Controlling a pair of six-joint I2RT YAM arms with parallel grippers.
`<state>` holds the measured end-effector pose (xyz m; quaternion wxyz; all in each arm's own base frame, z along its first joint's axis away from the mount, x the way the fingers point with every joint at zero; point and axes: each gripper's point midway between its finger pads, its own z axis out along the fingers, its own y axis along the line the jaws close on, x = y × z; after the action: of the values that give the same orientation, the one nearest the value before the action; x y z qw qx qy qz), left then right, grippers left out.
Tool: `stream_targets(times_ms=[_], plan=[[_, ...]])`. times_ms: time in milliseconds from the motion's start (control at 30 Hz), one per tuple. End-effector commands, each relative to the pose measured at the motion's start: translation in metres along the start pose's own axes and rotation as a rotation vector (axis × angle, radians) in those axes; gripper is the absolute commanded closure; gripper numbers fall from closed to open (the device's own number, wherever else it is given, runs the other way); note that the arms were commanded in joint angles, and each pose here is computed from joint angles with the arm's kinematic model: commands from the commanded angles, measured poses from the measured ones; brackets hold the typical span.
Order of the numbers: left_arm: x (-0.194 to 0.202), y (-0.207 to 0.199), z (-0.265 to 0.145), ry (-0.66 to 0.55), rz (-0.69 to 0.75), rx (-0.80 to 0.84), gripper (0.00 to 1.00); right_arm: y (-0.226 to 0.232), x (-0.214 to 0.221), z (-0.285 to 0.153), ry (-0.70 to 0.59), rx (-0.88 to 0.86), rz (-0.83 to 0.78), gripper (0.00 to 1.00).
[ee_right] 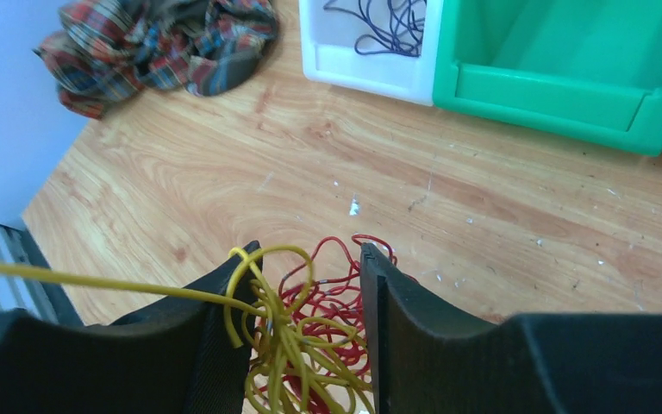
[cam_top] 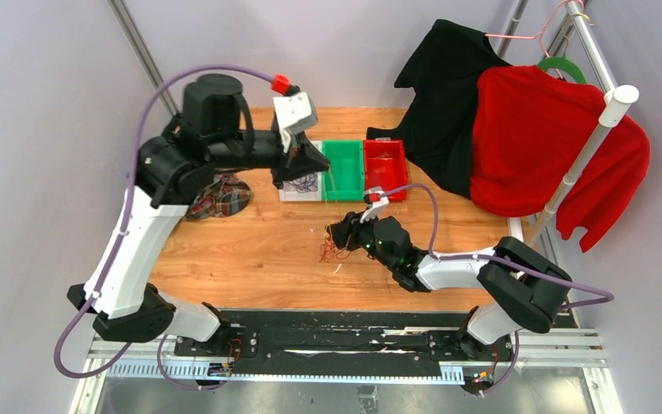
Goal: Untangle the cables
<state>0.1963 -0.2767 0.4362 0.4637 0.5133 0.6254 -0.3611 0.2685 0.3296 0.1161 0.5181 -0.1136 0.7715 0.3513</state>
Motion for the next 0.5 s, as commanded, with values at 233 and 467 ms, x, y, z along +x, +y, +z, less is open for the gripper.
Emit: stream_targets(times_ms=[233,467], plan=[[-0.173,0.026,-0.1,-0.43,0.408,-0.407,1.0,-0.059,0.069,-0.036,0.105,0.158,0.025,0.58],[-0.211,0.067,-0.15,-0.564,0.569,-0.784,1.0,-0.075,0.088,-0.055,0.133,0.194,0.033,0.56]])
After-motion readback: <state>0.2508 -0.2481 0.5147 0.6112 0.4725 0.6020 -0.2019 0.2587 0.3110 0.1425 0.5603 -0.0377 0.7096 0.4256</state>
